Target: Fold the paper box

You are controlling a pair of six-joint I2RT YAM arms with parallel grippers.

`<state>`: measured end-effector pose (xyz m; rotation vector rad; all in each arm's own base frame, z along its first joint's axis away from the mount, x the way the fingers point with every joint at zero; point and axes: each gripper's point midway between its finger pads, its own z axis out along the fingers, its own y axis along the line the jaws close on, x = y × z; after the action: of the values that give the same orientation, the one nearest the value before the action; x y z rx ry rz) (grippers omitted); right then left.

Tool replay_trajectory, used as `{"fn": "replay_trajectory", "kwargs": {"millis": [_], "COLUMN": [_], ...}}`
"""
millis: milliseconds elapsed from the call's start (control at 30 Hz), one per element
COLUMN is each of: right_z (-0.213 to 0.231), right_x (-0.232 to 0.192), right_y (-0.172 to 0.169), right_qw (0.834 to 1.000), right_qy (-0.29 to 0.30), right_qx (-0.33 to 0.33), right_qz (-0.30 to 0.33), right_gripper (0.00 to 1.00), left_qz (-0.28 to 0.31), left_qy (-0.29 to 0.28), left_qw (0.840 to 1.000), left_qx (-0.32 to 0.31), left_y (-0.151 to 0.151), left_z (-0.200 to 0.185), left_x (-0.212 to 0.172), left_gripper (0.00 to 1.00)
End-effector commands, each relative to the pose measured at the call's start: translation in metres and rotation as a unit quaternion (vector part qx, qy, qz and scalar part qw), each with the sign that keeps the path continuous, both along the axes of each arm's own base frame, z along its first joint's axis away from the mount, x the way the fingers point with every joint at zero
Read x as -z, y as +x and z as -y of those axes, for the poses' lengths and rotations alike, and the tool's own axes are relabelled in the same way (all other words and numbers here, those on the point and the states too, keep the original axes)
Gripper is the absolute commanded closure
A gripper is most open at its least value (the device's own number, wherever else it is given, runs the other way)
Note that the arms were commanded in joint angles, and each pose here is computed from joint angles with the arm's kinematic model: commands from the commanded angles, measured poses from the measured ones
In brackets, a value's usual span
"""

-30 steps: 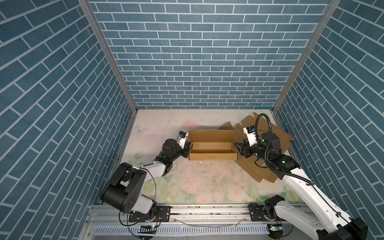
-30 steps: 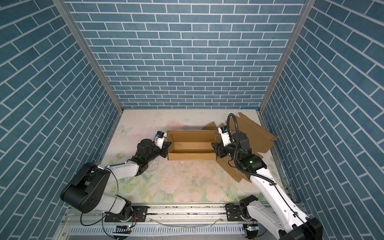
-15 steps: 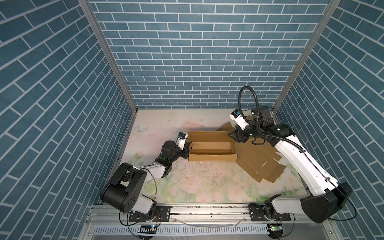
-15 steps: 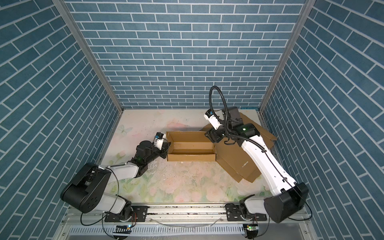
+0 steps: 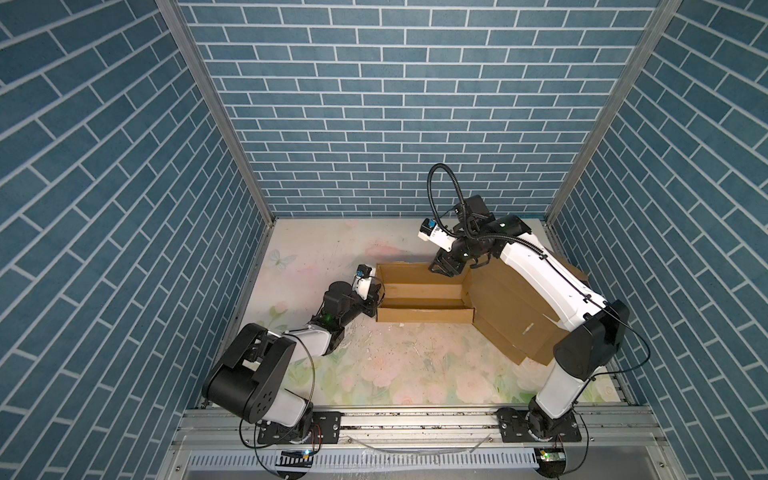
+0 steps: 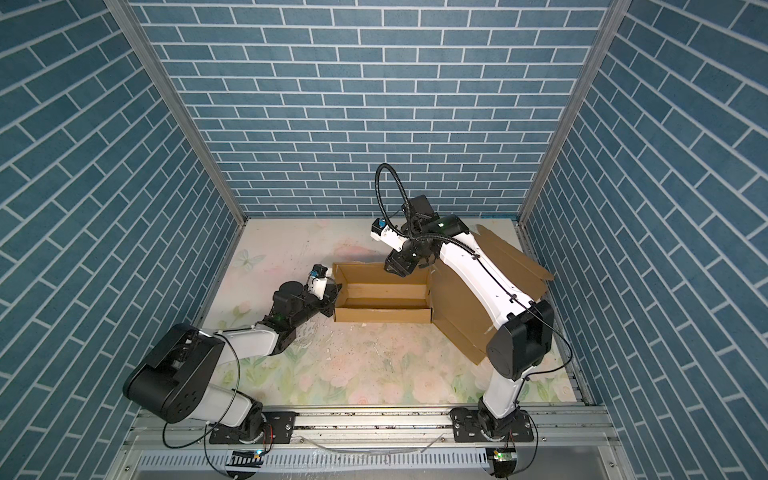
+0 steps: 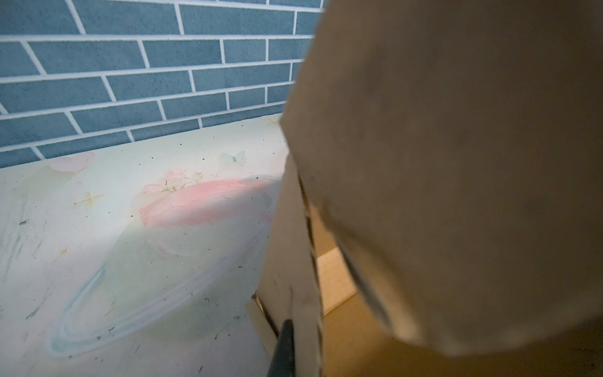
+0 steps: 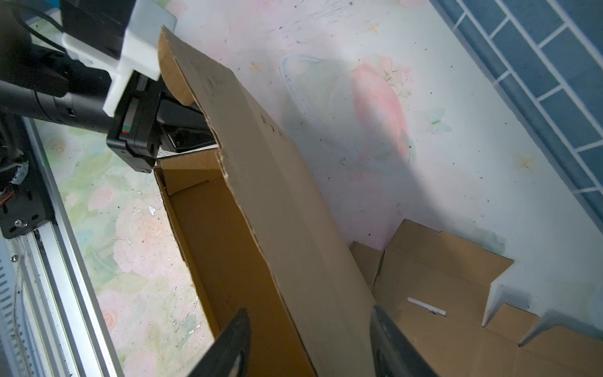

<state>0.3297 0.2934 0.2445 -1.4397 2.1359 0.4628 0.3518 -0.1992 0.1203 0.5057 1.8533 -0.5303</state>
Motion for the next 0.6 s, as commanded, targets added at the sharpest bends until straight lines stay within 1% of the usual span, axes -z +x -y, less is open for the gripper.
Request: {"fn": "replay_trajectory", "kwargs": {"millis": [0, 167, 367, 500, 567], "right_z": [-0.005, -0.011, -0.015, -0.015, -0.014], "right_x": [-0.004, 0.004, 0.011, 0.011, 0.011], "right_y": [-0.005, -0.002, -0.003, -0.015, -0.023], "right_qw": [0.999, 0.999, 0.998, 0.997, 0.996], "right_qy": [-0.011, -0.02, -0.021, -0.015, -0.009], "right_qx": [-0.039, -0.05, -0.057, -0.066, -0.068], "right_qz": [0.005, -0.002, -0.018, -0.046, -0.062], "right_gripper": [0.46, 0.56, 0.76, 0.87, 0.9], "left_qz": [-0.01, -0.01, -0.008, -0.007, -0.006], "left_qy": [0.015, 0.015, 0.016, 0.018, 0.019], "left_qw": [1.0, 1.0, 1.0, 1.0, 1.0], "left_qx": [0.003, 0.003, 0.003, -0.001, -0.005], "left_y": [-0.005, -0.005, -0.006, -0.006, -0.006], "left_z": [-0.001, -0.001, -0.001, -0.003, -0.005], "left_x": [0.012, 0.013, 0.012, 0.011, 0.011], "left_gripper": [1.0, 1.0, 1.0, 1.0, 1.0]}}
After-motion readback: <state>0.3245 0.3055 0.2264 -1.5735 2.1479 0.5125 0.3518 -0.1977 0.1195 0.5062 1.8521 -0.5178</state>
